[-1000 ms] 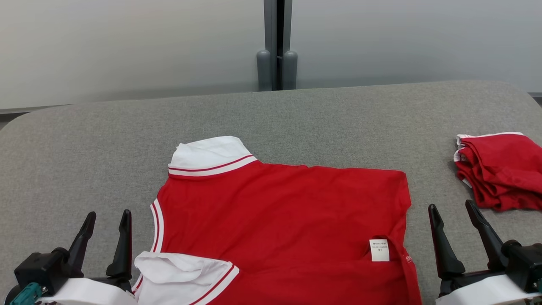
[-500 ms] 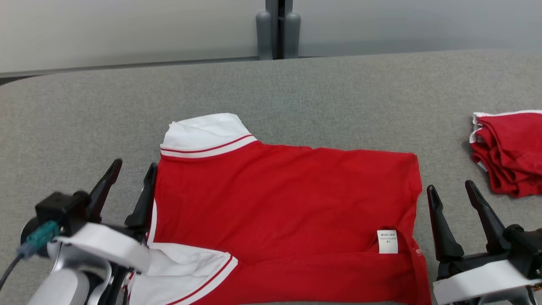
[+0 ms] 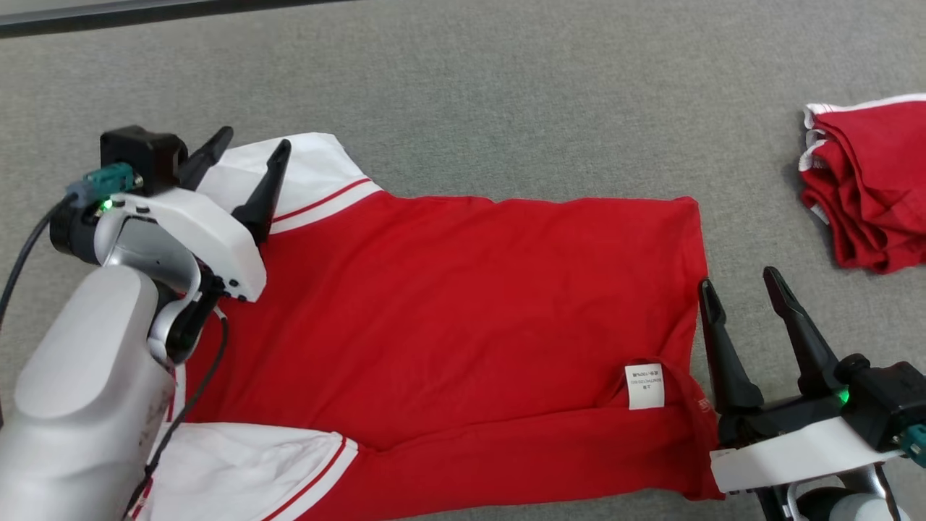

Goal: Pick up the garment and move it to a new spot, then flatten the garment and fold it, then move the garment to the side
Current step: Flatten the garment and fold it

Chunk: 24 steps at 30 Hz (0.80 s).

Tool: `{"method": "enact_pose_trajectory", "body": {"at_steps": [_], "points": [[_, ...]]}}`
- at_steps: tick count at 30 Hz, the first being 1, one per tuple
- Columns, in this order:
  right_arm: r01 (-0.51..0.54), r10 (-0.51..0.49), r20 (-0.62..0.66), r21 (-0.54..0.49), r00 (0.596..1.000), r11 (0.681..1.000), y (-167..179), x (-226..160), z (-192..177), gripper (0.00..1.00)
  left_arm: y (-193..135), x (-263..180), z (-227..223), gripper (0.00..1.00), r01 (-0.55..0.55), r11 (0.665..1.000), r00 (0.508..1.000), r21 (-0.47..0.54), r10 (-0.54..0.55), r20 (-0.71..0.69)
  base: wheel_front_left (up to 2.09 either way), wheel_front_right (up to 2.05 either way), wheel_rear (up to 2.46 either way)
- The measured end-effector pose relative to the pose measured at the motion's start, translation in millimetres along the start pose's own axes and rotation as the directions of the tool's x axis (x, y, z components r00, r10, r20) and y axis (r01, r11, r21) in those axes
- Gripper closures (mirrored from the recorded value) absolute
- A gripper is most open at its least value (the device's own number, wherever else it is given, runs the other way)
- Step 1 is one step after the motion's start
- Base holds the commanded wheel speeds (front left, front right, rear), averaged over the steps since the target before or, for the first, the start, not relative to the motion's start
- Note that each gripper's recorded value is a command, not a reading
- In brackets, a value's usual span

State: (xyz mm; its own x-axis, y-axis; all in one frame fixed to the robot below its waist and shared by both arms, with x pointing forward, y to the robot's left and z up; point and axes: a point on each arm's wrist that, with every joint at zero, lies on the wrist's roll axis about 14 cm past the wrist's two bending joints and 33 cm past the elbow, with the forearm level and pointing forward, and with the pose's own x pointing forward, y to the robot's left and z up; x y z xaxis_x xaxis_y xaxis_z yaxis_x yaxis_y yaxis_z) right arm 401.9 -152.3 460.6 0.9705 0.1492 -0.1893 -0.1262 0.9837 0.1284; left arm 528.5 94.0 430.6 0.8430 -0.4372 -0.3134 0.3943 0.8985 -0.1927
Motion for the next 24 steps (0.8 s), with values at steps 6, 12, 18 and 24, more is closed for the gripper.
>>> {"method": "enact_pose_trajectory", "body": {"at_steps": [6,12,18,24], "points": [[0.041,-0.041,-0.033,0.012,0.999,0.999,-13,1,-15,0.0,22,38,-40,0.0,-0.028,0.999,0.983,0.022,0.031,-0.179,0.0,0.0,0.0],[0.083,-0.082,-0.046,0.017,0.996,0.996,-27,-2,-23,0.0,32,47,-65,0.0,-0.048,0.999,0.952,0.018,0.052,-0.303,0.0,0.0,0.0],[0.086,-0.085,-0.035,0.012,0.996,0.996,-30,2,-18,0.0,19,41,-68,1.0,0.001,0.999,0.926,0.037,0.013,-0.378,0.0,0.0,0.0],[0.07,-0.07,-0.013,0.009,0.997,0.997,-27,10,-10,0.0,22,35,-64,1.0,0.018,0.998,0.931,0.066,0.007,-0.365,0.0,0.0,0.0]]}}
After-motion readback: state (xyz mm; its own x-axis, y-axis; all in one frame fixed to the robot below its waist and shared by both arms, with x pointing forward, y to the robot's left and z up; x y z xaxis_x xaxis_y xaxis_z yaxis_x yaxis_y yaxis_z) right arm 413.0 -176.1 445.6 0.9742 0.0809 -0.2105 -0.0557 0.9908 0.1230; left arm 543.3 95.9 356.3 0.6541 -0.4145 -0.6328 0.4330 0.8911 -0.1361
